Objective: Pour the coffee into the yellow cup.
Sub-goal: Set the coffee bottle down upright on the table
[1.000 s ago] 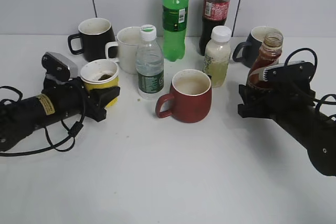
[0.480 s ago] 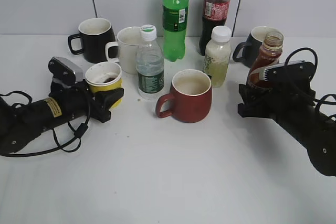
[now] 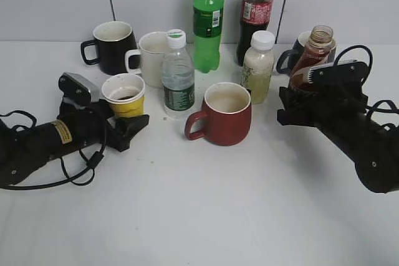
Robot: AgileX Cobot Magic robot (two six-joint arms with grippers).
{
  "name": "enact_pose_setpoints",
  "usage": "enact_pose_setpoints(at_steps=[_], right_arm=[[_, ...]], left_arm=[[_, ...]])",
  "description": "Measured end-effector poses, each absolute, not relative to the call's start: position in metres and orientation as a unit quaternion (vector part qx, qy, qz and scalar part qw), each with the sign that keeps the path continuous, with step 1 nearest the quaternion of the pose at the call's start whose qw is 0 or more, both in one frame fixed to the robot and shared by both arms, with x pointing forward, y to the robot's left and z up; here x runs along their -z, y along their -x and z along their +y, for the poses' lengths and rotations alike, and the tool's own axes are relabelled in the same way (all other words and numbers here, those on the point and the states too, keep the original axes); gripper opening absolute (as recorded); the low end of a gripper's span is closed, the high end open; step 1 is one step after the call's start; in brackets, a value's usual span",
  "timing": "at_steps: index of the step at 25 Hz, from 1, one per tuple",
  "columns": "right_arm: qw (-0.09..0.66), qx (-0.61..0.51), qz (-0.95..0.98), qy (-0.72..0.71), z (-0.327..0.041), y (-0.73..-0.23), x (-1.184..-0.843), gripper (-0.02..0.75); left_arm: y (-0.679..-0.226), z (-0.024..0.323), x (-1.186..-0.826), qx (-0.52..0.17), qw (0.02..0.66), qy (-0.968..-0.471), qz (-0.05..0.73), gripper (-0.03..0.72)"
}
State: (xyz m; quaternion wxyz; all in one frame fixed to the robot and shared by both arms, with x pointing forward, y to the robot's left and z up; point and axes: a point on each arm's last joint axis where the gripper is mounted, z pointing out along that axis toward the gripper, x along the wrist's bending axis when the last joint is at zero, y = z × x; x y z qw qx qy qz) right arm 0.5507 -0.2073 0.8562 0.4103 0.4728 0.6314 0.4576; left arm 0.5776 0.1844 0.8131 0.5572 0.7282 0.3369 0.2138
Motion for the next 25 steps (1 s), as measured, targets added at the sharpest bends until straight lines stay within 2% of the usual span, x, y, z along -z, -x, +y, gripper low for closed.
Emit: enact_pose_setpoints(at_steps=[9, 16, 21, 25], right_arm=[[0.384, -0.443, 0.636, -0.502, -0.206, -0.556, -0.82, 0.512], [0.382, -0.454, 0.627, -0.505, -0.206, -0.556, -0.817, 0.512], [0.382, -0.455, 0.625, -0.506, -0.206, -0.556, -0.817, 0.605], [0.383, -0.452, 0.624, -0.509, -0.208, -0.553, -0.821, 0.619]], left_arm=[[-0.562, 0.19, -0.822, -0.214, 0.548, -0.725, 0.358, 0.559], [-0.552, 0.195, -0.829, -0.218, 0.541, -0.72, 0.375, 0.559], [-0.541, 0.206, -0.839, -0.239, 0.529, -0.698, 0.421, 0.559], [-0.533, 0.208, -0.84, -0.235, 0.523, -0.699, 0.427, 0.559]])
